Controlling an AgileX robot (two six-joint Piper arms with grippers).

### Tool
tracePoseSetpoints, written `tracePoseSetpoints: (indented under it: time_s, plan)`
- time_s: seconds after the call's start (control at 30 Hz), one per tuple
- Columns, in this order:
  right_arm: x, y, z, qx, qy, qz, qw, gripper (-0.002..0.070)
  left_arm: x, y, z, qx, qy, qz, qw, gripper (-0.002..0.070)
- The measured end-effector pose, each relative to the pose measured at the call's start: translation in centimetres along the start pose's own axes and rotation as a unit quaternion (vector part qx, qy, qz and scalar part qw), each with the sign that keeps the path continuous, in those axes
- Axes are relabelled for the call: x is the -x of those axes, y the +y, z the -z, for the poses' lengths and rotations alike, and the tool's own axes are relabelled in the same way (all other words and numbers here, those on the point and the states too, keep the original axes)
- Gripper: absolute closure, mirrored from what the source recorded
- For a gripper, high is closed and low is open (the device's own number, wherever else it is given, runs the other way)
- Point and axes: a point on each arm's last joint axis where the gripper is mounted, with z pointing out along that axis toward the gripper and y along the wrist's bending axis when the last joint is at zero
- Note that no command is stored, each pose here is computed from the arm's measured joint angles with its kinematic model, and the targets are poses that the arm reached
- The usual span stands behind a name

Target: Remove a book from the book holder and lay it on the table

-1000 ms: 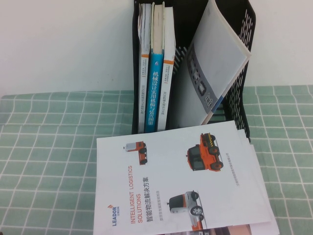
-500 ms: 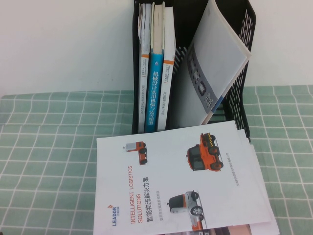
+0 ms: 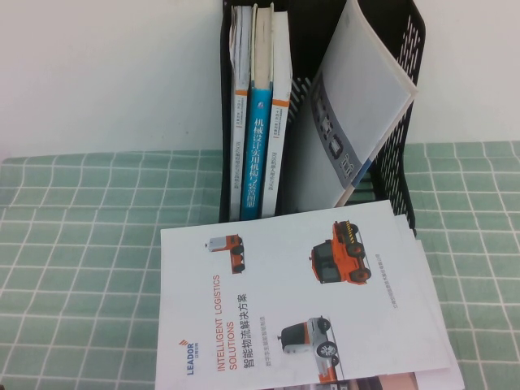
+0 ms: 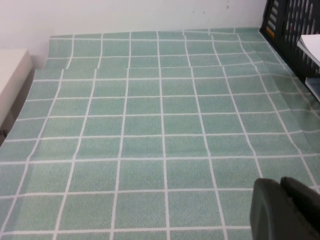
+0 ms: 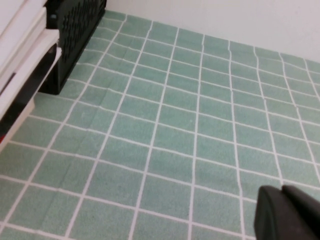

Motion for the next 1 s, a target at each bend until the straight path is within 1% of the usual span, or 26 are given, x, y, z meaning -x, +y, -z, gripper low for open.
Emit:
tracePoseSetpoints:
  time_s: [1.0]
  plan:
    - [0.05,0.12,0.0,0.007,-0.003,-0.016,1.0,0.0678,0.0,0.0,0.0,0.0,0.0,0.0,1.0,0.0678]
